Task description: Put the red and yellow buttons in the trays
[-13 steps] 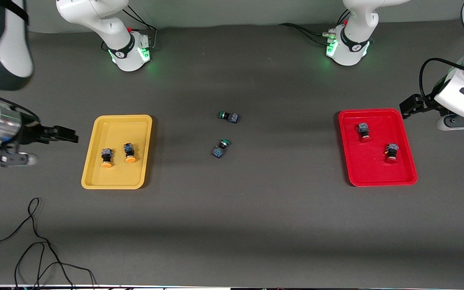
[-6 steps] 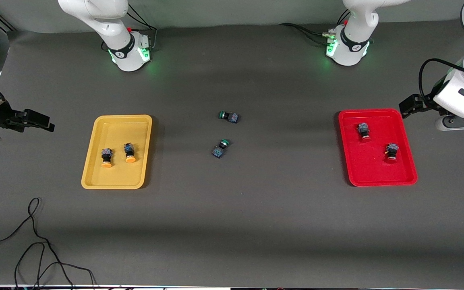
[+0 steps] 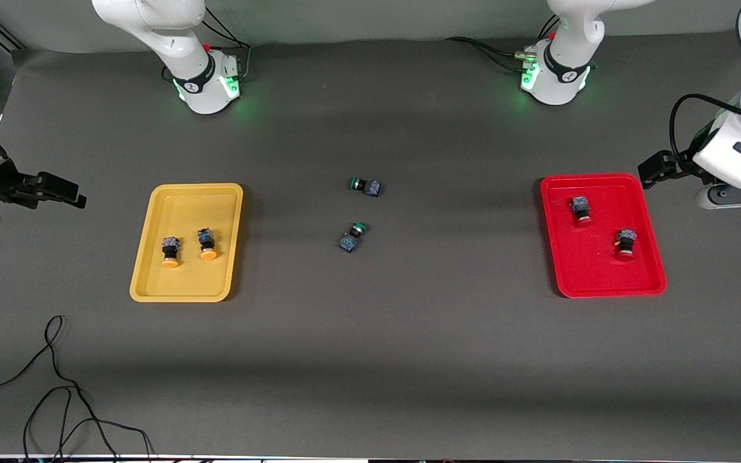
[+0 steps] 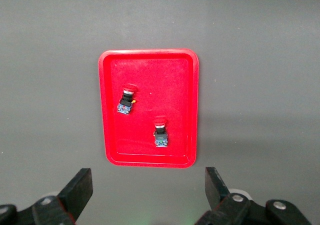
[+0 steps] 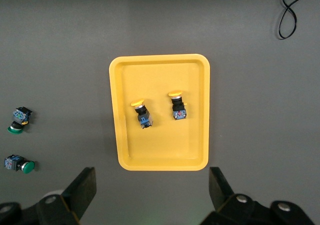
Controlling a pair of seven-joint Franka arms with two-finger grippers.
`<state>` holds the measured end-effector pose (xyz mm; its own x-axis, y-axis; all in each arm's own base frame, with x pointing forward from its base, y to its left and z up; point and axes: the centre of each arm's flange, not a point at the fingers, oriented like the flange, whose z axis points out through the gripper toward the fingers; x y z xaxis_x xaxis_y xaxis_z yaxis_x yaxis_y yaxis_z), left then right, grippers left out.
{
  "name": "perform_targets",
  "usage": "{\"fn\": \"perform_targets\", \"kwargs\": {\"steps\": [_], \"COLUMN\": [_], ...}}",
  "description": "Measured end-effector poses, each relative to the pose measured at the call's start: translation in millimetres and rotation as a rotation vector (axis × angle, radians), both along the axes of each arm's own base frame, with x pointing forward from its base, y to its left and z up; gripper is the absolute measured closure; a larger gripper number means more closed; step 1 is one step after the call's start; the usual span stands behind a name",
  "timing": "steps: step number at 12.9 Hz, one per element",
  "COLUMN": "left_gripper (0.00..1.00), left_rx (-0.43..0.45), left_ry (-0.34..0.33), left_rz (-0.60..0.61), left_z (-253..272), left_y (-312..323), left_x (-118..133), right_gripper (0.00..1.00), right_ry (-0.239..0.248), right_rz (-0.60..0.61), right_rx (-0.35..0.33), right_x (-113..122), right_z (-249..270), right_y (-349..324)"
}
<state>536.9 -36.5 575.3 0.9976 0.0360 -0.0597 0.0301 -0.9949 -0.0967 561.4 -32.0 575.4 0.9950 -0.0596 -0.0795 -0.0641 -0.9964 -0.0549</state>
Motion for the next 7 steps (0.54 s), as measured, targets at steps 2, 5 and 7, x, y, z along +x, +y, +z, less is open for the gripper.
{"fn": "perform_targets", "kwargs": {"steps": [2, 5, 7], "left_gripper": [0.0, 0.0, 0.0], "left_rx": [-0.001, -0.005, -0.009], "left_ry": [-0.013, -0.001, 0.029], "left_rz": [0.0, -0.003, -0.014], "left_z": [6.0, -1.1, -18.5], "left_y": [-0.1, -1.2, -5.9], "left_x": [1.2, 7.5, 15.0], "right_gripper": [0.0, 0.0, 0.0], "right_ry": [0.0, -0.001, -0.002], "right_rz": [0.001, 0.001, -0.001], "right_rx": [-0.011, -0.02, -0.021], "right_x": [-0.3, -0.6, -0.9], "right_z": [0.6, 1.2, 1.8], "right_y": [-0.8, -0.9, -1.5]}}
